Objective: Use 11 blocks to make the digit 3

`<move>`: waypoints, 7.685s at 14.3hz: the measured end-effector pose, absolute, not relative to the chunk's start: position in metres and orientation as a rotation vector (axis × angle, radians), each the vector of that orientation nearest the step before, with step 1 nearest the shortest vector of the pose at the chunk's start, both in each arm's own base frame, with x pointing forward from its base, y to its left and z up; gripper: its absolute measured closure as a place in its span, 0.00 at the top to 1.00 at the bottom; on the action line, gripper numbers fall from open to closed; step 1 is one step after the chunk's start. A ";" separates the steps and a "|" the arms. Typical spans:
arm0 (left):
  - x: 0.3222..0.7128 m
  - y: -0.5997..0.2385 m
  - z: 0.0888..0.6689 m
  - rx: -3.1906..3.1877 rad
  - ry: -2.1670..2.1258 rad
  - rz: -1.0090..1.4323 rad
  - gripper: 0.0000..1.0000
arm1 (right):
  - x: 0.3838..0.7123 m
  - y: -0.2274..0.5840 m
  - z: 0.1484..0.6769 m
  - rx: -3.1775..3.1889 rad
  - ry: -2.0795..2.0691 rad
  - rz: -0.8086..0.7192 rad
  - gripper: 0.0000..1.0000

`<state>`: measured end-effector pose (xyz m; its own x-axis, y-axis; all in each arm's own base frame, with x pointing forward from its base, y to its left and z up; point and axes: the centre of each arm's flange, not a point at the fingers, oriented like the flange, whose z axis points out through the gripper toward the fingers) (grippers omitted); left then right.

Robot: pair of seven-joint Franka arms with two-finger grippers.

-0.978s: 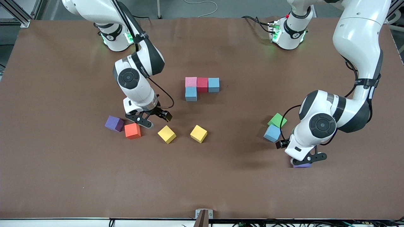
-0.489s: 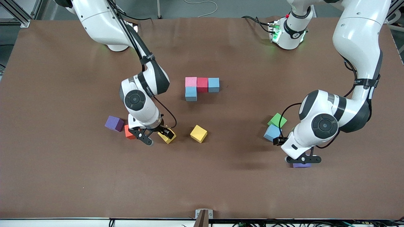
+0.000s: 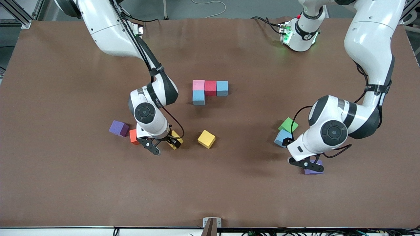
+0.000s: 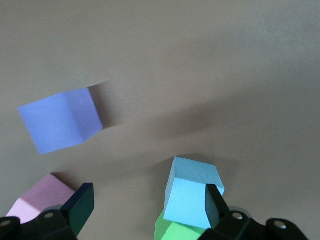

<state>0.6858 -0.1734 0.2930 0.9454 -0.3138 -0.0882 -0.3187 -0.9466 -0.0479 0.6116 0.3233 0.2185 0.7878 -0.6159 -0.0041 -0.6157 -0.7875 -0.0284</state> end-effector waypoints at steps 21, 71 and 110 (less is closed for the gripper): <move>0.635 -0.211 0.217 -2.991 0.731 0.189 0.58 | 0.528 0.443 0.265 -3.099 -0.082 0.054 0.55; 0.645 -0.223 0.384 -3.043 -0.166 0.188 0.48 | 0.451 0.455 0.217 -3.092 -0.083 0.012 0.55; 0.647 -0.229 0.398 -3.027 -0.433 0.142 0.48 | 0.479 0.439 0.252 -3.132 -0.010 0.056 1.00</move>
